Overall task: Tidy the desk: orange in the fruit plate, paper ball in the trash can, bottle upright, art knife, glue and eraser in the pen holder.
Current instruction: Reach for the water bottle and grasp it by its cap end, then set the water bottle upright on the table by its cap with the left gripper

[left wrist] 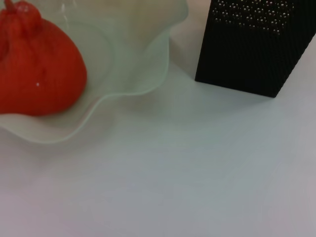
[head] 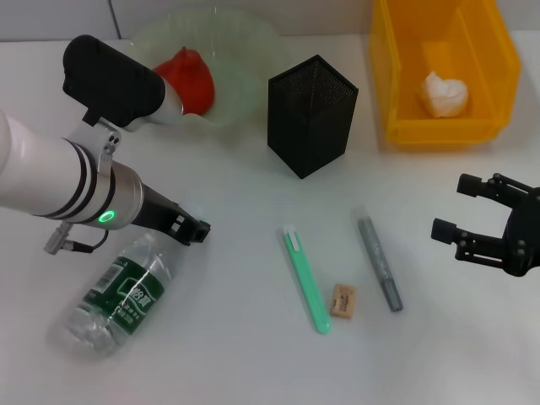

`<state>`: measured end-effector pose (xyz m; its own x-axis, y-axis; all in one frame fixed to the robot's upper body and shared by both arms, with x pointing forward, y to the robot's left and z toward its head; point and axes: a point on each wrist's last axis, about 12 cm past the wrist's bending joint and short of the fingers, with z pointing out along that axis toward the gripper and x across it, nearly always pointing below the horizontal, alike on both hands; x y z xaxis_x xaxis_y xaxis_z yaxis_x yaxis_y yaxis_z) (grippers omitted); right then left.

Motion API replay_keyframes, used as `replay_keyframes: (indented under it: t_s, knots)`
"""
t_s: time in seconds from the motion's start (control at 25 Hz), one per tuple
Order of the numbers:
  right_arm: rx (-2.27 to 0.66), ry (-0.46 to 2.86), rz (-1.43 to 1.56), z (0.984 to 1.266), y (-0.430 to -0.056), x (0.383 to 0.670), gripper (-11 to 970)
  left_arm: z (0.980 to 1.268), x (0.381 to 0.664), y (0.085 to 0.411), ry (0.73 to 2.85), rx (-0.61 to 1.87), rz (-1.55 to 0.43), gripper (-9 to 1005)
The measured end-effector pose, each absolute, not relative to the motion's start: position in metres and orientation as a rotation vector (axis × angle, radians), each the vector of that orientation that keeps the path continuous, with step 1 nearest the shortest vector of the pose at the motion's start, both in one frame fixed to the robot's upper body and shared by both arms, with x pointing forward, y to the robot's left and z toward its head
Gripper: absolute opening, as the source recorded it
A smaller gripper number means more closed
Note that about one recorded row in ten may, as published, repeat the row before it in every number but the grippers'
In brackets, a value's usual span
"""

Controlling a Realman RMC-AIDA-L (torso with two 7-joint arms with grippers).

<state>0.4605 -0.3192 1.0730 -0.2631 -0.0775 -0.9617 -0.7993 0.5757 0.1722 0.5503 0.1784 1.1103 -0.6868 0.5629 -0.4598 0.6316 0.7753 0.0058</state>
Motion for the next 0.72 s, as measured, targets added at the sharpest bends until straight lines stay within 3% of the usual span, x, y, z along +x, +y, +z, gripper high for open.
replay_keyframes:
  t_s: [0.28, 0.48, 0.72]
  knots:
    - [-0.695, 1.716, 0.826, 1.073, -0.323, 0.462, 852, 1.128, 0.55, 0.182, 2.409, 0.979, -0.222, 451]
    - [-0.689, 1.715, 0.829, 1.073, -0.324, 0.461, 852, 1.15, 0.548, 0.21, 2.187, 0.974, -0.378, 450]
    - [-0.689, 1.705, 0.842, 1.074, -0.323, 0.461, 852, 1.15, 0.536, 0.251, 1.897, 0.975, -0.491, 448]
